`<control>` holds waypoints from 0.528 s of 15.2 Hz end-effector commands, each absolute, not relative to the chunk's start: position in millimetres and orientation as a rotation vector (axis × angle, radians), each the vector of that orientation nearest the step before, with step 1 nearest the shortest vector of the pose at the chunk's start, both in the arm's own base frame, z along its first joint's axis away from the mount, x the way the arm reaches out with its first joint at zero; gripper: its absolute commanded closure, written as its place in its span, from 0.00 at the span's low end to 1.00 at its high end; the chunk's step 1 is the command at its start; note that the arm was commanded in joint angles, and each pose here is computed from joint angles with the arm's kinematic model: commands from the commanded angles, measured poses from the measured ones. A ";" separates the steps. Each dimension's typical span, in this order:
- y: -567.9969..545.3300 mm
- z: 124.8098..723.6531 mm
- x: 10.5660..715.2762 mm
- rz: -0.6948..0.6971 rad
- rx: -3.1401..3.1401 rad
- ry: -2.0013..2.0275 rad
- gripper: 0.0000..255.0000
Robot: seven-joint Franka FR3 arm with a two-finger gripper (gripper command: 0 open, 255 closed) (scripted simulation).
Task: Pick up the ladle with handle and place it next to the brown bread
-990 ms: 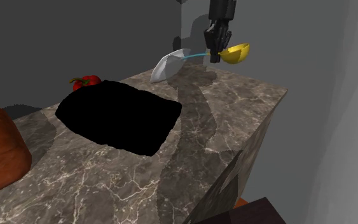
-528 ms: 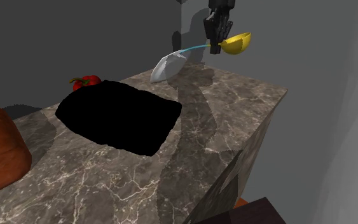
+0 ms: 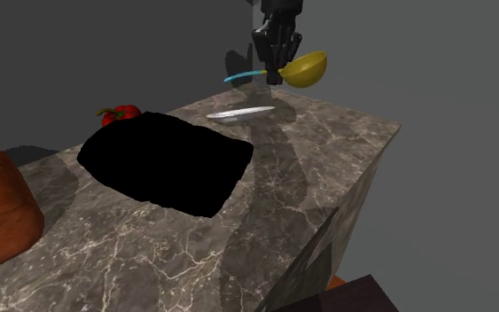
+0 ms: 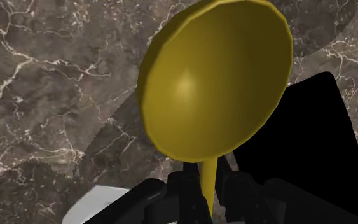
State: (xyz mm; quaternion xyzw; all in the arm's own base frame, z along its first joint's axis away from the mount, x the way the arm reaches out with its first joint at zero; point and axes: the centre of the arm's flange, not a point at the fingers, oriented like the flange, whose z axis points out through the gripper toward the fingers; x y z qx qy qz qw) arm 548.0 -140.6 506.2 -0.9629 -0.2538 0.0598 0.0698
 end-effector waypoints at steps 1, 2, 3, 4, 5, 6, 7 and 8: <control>-117.2 506.9 534.0 0.181 -2.898 -0.763 1.00; -105.8 506.9 527.3 0.181 -2.898 -0.763 1.00; -94.4 506.9 520.6 0.181 -2.898 -0.763 1.00; -83.1 506.9 513.9 0.181 -2.898 -0.763 1.00; -71.7 506.9 507.2 0.181 -2.898 -0.763 1.00; -60.3 507.0 500.6 0.181 -2.898 -0.763 1.00; -48.9 507.0 493.9 0.181 -2.898 -0.763 1.00; -37.5 507.0 487.2 0.181 -2.898 -0.763 1.00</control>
